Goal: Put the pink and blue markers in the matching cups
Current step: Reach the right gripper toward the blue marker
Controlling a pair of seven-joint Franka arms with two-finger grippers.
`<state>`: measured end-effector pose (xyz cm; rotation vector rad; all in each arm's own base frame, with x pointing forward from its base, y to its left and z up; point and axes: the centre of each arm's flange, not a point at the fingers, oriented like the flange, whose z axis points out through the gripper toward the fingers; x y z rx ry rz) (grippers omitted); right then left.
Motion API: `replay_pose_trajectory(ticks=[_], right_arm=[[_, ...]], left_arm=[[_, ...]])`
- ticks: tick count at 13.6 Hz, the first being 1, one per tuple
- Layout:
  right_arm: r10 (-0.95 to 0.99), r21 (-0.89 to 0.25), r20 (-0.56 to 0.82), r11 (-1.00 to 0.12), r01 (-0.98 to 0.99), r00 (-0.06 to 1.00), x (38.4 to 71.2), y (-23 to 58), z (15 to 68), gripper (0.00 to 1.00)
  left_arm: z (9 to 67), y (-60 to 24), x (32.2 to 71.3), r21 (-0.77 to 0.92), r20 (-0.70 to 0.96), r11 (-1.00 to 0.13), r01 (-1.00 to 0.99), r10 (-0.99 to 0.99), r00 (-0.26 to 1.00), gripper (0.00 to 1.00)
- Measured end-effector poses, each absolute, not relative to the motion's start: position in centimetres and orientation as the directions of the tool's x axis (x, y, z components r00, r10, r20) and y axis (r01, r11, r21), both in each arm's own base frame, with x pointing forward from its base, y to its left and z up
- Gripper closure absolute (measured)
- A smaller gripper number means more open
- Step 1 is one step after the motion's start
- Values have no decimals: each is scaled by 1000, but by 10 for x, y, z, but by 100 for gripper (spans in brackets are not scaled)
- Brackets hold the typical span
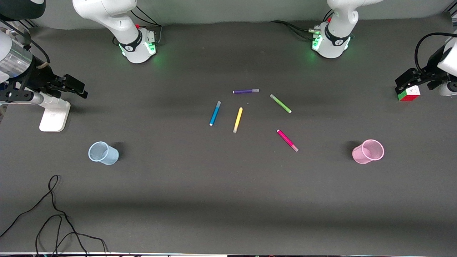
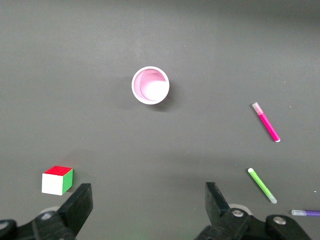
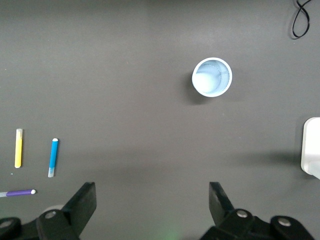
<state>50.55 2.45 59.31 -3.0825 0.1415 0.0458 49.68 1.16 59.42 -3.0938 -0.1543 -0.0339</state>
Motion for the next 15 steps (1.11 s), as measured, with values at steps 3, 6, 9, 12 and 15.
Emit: replay_pose_trajectory(ticks=[3,6,9,12,15], right_arm=[[-103,-44,-51,-993,-106,993,505,28,589,0],[-150,-51,-137,-986,-159,979,518,108,547,0],[-233,-93,-229,-961,-260,945,539,215,471,0],[-299,-58,-282,-943,-328,912,530,321,375,0],[-321,-15,-331,-939,-345,888,515,369,283,0]], left_arm=[[593,12,500,-42,19,-995,95,95,995,0],[597,16,513,-36,3,-995,97,97,995,0],[592,17,529,-29,-24,-995,95,96,995,0],[562,-3,547,-14,-77,-998,58,59,995,0],[519,-43,573,-3,-123,-998,57,57,991,0]])
